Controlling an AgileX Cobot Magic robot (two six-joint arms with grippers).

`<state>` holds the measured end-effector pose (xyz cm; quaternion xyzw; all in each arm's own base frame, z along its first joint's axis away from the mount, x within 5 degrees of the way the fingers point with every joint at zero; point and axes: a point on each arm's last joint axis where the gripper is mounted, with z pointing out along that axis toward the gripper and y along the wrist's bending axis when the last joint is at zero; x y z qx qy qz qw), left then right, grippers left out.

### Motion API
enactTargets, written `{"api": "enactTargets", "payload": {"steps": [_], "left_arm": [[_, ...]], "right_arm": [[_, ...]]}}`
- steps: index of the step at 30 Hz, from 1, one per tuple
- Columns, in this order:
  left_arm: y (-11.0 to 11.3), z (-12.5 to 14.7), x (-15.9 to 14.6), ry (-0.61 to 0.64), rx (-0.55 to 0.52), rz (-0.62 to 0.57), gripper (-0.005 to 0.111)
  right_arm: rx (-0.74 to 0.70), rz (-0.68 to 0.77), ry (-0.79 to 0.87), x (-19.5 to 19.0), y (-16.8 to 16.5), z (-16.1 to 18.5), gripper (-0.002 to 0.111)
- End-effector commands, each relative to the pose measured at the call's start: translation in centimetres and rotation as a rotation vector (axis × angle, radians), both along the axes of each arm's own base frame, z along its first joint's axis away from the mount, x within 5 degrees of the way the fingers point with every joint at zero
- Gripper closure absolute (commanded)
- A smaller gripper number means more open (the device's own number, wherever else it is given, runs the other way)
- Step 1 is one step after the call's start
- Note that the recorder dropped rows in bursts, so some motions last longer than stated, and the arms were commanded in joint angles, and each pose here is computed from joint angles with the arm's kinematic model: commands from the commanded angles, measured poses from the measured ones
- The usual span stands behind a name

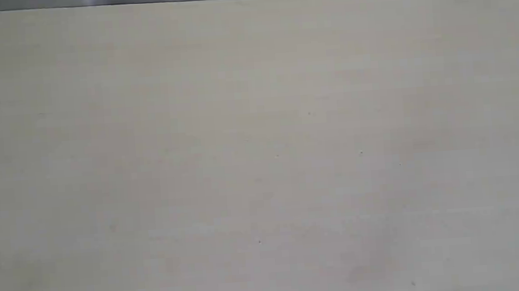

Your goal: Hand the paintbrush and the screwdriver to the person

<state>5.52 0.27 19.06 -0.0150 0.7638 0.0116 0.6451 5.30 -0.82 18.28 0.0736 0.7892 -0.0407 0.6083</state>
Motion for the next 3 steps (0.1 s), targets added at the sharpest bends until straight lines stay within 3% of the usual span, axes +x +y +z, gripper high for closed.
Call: {"api": "enactTargets", "payload": {"steps": [1, 3], "left_arm": [[-0.06, -0.02, 0.0, -0.004, -0.006, -0.009, 0.107], [-0.06, -0.02, 0.0, -0.004, -0.006, -0.009, 0.107]], "right_arm": [[0.002, -0.002, -0.001, -0.02, 0.0, -0.08, 0.104], [0.002, -0.002, -0.001, -0.02, 0.0, -0.08, 0.104]]}}
